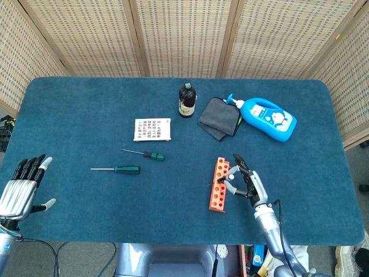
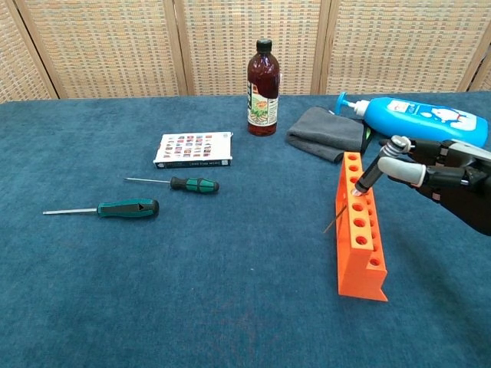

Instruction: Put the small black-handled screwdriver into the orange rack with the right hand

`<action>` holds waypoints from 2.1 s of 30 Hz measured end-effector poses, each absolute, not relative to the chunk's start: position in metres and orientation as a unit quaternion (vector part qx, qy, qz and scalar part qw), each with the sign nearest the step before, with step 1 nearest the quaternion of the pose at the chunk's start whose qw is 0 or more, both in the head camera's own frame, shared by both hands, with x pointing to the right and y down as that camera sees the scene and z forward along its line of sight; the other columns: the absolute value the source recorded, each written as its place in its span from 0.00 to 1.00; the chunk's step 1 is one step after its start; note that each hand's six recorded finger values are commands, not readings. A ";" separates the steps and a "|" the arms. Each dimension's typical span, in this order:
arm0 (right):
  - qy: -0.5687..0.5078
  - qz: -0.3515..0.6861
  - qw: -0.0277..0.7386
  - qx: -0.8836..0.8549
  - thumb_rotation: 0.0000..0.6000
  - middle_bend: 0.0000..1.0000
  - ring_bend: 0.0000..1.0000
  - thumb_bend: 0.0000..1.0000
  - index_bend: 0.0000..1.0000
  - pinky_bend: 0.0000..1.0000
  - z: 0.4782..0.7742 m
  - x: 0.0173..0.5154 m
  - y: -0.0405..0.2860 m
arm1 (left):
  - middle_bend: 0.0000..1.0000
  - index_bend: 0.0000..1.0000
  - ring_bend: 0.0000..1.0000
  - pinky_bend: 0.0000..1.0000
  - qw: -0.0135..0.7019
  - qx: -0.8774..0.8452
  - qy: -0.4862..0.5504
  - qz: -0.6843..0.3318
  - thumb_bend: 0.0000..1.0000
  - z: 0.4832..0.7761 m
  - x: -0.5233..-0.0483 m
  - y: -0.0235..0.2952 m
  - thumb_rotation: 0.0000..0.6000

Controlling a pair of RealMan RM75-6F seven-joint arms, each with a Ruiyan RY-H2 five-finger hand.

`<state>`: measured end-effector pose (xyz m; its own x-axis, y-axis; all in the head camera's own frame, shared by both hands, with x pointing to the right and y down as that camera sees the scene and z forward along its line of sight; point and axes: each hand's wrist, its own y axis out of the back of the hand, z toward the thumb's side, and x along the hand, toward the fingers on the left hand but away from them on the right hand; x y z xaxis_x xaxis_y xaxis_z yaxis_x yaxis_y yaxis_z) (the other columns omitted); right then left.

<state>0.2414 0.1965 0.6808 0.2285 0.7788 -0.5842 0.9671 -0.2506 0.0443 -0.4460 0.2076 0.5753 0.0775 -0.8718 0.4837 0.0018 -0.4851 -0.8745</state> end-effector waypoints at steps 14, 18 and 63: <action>0.576 -0.227 0.195 0.761 1.00 0.04 0.00 0.30 0.67 0.00 0.677 0.242 0.192 | 0.00 0.00 0.00 0.00 0.373 -0.633 0.341 -0.586 0.00 0.576 -0.445 0.208 1.00; 0.572 -0.229 0.190 0.764 1.00 0.04 0.00 0.30 0.67 0.00 0.676 0.240 0.191 | 0.00 0.00 0.00 0.00 0.373 -0.633 0.342 -0.586 0.00 0.576 -0.445 0.208 1.00; 0.532 -0.248 0.163 0.793 1.00 0.00 0.00 0.30 0.32 0.00 0.675 0.237 0.194 | 0.00 0.00 0.00 0.00 0.374 -0.632 0.345 -0.585 0.00 0.575 -0.446 0.208 1.00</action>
<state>0.2366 0.1940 0.6754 0.3113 0.7622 -0.5675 0.9244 -0.3815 -0.0053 -0.4462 0.2076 0.5748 0.0768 -0.8731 0.4814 0.0015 -0.4828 -0.8757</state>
